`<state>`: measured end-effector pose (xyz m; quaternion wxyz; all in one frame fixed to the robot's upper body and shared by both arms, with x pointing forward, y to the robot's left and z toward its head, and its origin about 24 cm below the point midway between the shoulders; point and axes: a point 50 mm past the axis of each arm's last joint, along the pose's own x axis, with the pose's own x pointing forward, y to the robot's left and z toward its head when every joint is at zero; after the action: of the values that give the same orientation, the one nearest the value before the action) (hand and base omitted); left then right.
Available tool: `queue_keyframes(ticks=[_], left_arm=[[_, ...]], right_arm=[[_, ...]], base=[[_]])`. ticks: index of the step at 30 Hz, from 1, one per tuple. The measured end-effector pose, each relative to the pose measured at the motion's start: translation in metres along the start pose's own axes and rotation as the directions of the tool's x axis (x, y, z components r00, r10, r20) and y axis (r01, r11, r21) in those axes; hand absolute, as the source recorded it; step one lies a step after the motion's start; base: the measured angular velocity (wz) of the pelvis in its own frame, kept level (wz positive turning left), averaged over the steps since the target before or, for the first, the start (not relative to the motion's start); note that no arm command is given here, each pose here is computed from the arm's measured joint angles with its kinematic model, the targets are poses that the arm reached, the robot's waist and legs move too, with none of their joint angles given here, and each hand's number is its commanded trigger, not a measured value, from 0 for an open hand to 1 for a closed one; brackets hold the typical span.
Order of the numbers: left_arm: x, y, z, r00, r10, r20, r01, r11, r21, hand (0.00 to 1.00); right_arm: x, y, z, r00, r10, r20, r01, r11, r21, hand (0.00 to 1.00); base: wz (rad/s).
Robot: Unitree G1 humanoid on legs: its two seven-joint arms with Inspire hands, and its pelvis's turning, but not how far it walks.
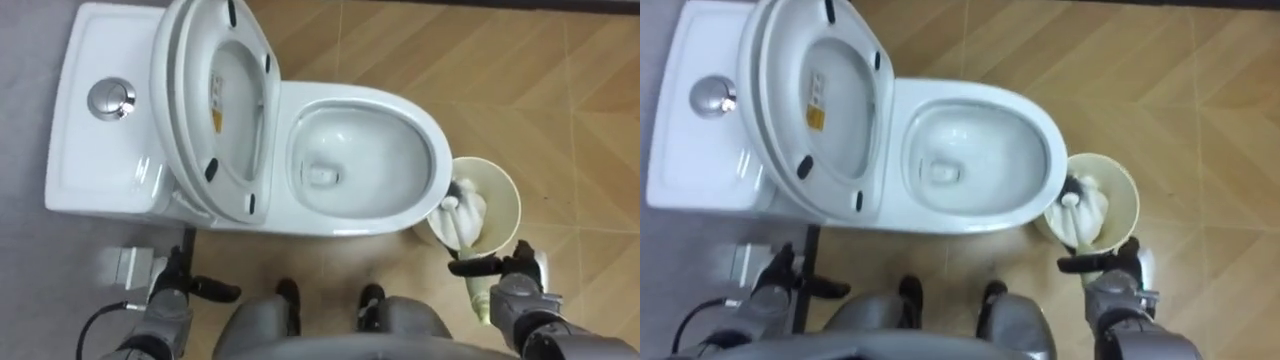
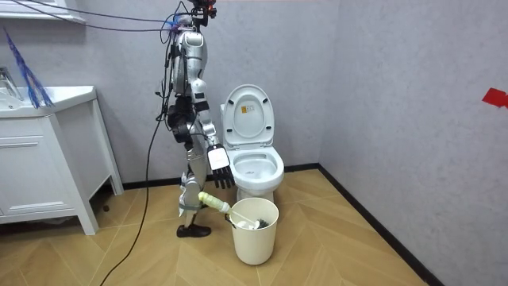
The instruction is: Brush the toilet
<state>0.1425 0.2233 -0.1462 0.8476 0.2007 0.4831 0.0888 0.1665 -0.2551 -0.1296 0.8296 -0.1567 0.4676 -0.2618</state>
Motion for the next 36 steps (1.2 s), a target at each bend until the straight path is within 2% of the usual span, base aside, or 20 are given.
queue_keyframes(ticks=[6,13,18,21,27,30,36], left_arm=[[0.004,0.0,0.035,0.995,0.028,0.098,-0.031,0.999,0.023,0.0],[0.004,0.003,0.051,0.986,0.059,0.158,-0.061,0.998,0.005,0.0],[0.004,0.008,0.066,0.977,0.092,0.195,-0.082,0.995,-0.06,0.0],[0.003,0.009,0.091,0.961,0.109,0.254,-0.086,0.991,-0.1,0.0],[-0.003,0.01,0.122,0.928,0.131,0.348,-0.074,0.982,-0.172,0.0],[-0.005,0.009,0.127,0.922,0.138,0.363,-0.071,0.979,-0.191,0.0],[-0.007,0.02,0.151,0.892,0.167,0.421,-0.087,0.975,-0.203,0.0]], right_arm=[[0.006,-0.009,0.022,0.999,-0.034,0.021,0.033,0.999,0.037,0.0],[0.01,-0.023,0.022,0.998,-0.064,0.005,0.064,0.997,0.051,0.0],[0.012,-0.027,0.029,0.997,-0.071,-0.006,0.071,0.992,0.105,0.0],[0.013,-0.029,0.037,0.997,-0.073,-0.016,0.075,0.986,0.148,0.0],[0.017,-0.041,0.055,0.995,-0.099,-0.012,0.099,0.966,0.239,0.0],[0.019,-0.047,0.062,0.994,-0.108,-0.012,0.107,0.954,0.28,0.0],[0.02,-0.052,0.072,0.994,-0.105,0.031,0.094,0.965,0.246,0.0]], base=[[0.05],[0.08],[0.0],[0.03],[0.1],[-0.02],[0.0]])
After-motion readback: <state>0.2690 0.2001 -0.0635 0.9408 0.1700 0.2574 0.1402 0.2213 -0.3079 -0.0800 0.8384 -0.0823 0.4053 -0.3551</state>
